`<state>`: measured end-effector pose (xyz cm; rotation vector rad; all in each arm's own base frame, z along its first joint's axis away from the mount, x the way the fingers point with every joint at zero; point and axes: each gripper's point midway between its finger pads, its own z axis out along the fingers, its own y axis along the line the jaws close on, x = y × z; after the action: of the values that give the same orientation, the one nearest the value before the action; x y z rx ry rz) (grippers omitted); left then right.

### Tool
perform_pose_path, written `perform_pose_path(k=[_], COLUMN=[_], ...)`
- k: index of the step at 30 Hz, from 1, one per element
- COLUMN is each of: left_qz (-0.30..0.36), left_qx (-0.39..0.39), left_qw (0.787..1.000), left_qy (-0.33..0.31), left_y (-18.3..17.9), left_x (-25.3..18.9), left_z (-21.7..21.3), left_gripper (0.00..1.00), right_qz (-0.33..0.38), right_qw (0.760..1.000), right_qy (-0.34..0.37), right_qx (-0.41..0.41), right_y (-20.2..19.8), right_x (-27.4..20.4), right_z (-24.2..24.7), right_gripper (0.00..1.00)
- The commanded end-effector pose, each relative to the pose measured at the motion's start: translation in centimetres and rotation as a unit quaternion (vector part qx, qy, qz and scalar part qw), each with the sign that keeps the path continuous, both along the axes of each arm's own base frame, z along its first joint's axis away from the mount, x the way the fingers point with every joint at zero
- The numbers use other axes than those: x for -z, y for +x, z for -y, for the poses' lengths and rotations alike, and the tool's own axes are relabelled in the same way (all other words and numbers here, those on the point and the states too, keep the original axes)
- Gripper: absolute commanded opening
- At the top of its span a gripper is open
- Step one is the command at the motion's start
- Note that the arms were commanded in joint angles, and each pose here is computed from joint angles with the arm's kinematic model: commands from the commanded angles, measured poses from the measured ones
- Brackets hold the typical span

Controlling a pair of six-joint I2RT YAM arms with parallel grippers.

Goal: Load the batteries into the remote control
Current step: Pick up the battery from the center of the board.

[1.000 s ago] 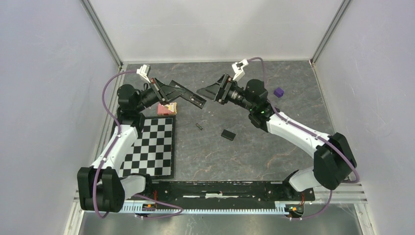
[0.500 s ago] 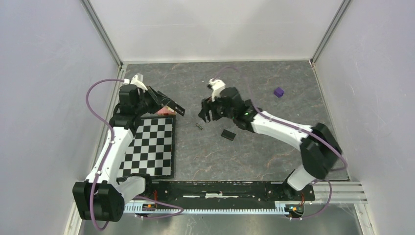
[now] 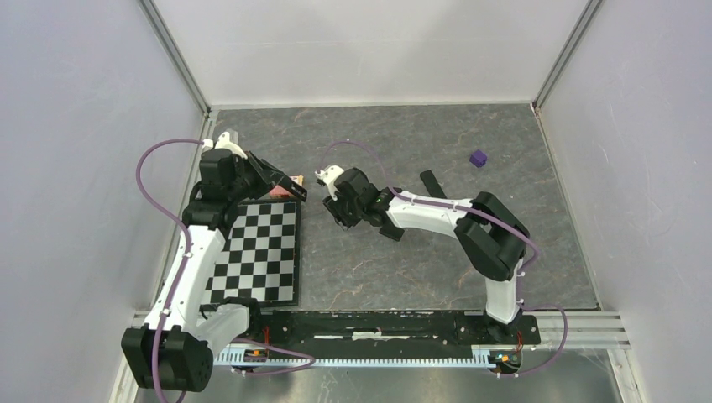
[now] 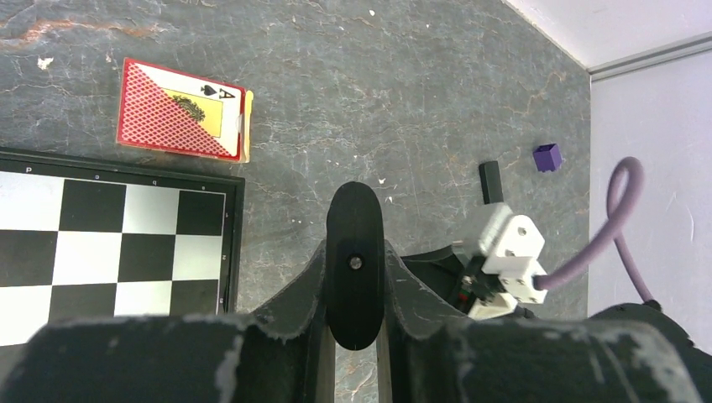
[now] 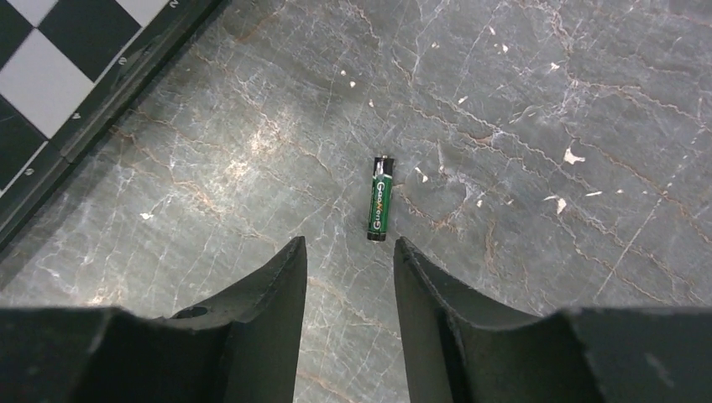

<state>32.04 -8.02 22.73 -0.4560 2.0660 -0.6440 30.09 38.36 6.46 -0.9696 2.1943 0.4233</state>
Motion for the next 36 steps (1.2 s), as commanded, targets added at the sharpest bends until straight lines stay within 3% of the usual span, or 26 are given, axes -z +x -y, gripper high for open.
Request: perform_pose_path(k=[1, 10, 17, 24, 28, 33, 36], left_qz=[0.043, 0.046, 0.048, 0.049, 0.05, 0.05, 0.05], left_qx=[0.009, 0.021, 0.026, 0.03, 0.031, 0.037, 0.042], left_qw=[0.999, 0.999, 0.998, 0.998, 0.998, 0.998, 0.998], left_qy=[0.014, 0.015, 0.017, 0.018, 0.017, 0.013, 0.007], left_y=[0.5, 0.7, 0.9, 0.7, 0.6, 0.2, 0.0], left_x=[-2.7, -2.9, -3.1, -3.1, -3.0, -3.2, -3.4], left_z=[-0.1, 0.2, 0.3, 0.3, 0.4, 0.6, 0.9], left_gripper=[0.02, 0.02, 0.02, 0.02, 0.02, 0.02, 0.02], right_qz=[0.024, 0.023, -0.019, -0.036, -0.052, -0.049, -0.037], right_qw=[1.0, 0.993, 0.988, 0.986, 0.978, 0.95, 0.924], right_qy=[-0.001, -0.045, -0.043, -0.032, -0.035, 0.019, 0.055], right_qx=[0.014, 0.102, 0.148, 0.161, 0.2, 0.307, 0.377], right_y=[1.7, 4.2, 3.6, 3.5, 3.7, 4.7, 5.0], right_x=[-0.1, 1.8, 3.4, 3.8, 4.5, 4.5, 3.2], right_z=[-1.1, -0.4, 0.0, 0.2, 1.6, 6.3, 9.2], right_gripper=[0.46, 0.38, 0.29, 0.33, 0.24, 0.0, 0.0])
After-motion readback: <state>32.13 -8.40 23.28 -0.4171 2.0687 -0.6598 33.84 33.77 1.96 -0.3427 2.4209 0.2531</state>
